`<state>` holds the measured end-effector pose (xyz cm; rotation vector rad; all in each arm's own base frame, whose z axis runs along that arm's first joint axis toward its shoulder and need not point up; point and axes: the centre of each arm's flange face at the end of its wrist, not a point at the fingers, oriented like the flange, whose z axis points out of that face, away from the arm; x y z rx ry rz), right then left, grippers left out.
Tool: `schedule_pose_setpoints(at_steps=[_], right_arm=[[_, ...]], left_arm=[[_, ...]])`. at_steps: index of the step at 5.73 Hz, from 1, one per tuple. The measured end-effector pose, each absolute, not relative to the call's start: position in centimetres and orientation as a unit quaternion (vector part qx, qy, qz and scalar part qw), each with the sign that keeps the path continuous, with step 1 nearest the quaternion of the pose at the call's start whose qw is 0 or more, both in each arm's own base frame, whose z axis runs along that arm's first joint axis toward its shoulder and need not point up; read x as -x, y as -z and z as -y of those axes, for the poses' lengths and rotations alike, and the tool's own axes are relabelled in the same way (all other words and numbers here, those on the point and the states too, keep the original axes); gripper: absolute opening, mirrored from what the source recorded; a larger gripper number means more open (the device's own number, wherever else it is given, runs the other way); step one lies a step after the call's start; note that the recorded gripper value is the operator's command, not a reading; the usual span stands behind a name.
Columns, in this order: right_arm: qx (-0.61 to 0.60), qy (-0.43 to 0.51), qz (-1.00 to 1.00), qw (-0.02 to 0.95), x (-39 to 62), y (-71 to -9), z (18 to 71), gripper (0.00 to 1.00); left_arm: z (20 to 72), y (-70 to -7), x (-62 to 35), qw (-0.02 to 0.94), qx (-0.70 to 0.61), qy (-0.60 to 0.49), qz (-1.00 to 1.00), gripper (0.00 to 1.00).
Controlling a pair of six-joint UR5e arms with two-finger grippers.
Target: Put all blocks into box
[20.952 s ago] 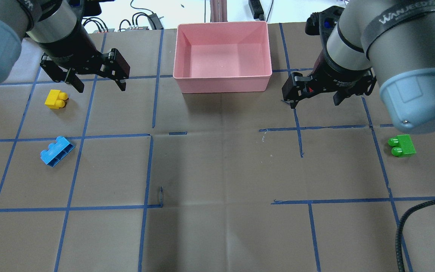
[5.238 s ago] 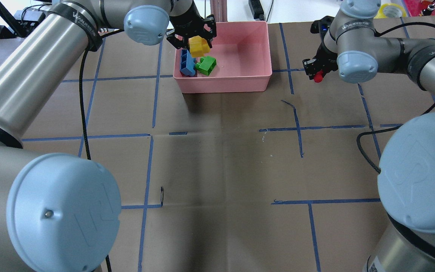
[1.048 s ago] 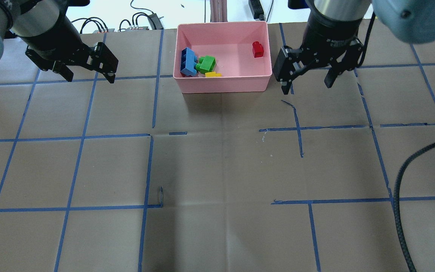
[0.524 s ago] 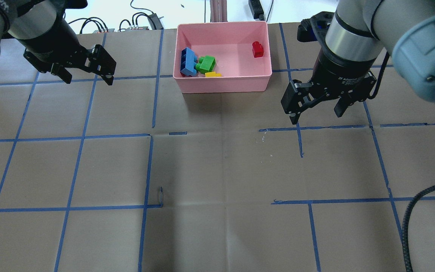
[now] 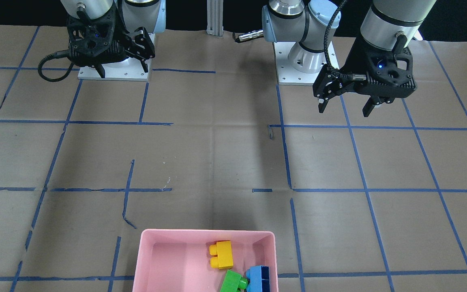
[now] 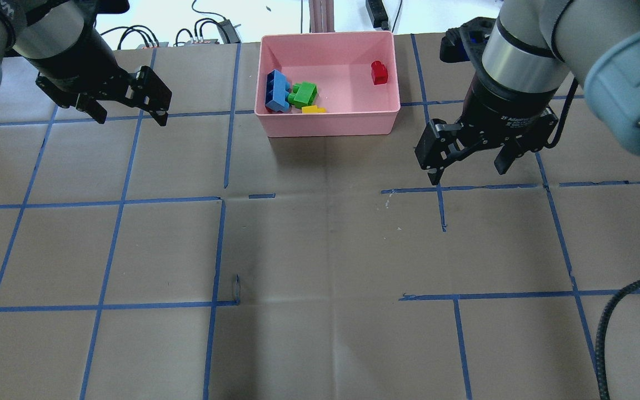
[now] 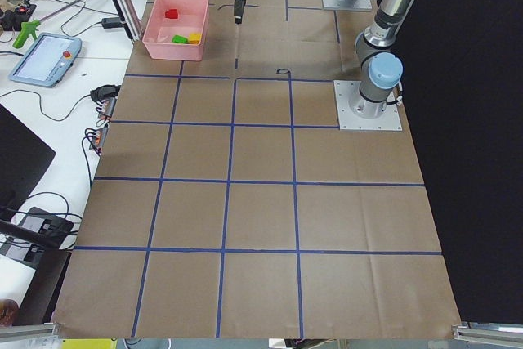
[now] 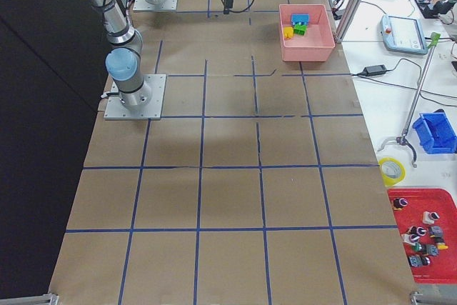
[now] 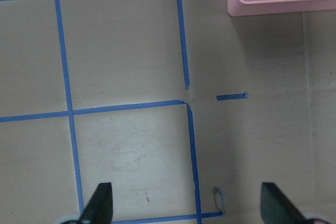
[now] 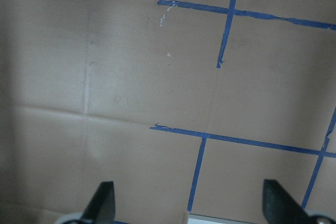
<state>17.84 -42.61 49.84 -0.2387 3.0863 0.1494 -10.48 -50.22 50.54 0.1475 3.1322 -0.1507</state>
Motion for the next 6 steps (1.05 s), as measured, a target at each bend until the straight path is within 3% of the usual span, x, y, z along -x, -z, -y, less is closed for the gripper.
schedule_pose_setpoints(at_steps=[6], right_arm=[[0.075, -0.033, -0.996, 0.023, -17.9, -48.1, 42.6, 1.00]], left_arm=[[50.1, -50.4, 10.5, 0.001, -0.048, 0.047, -0.998, 0.99]])
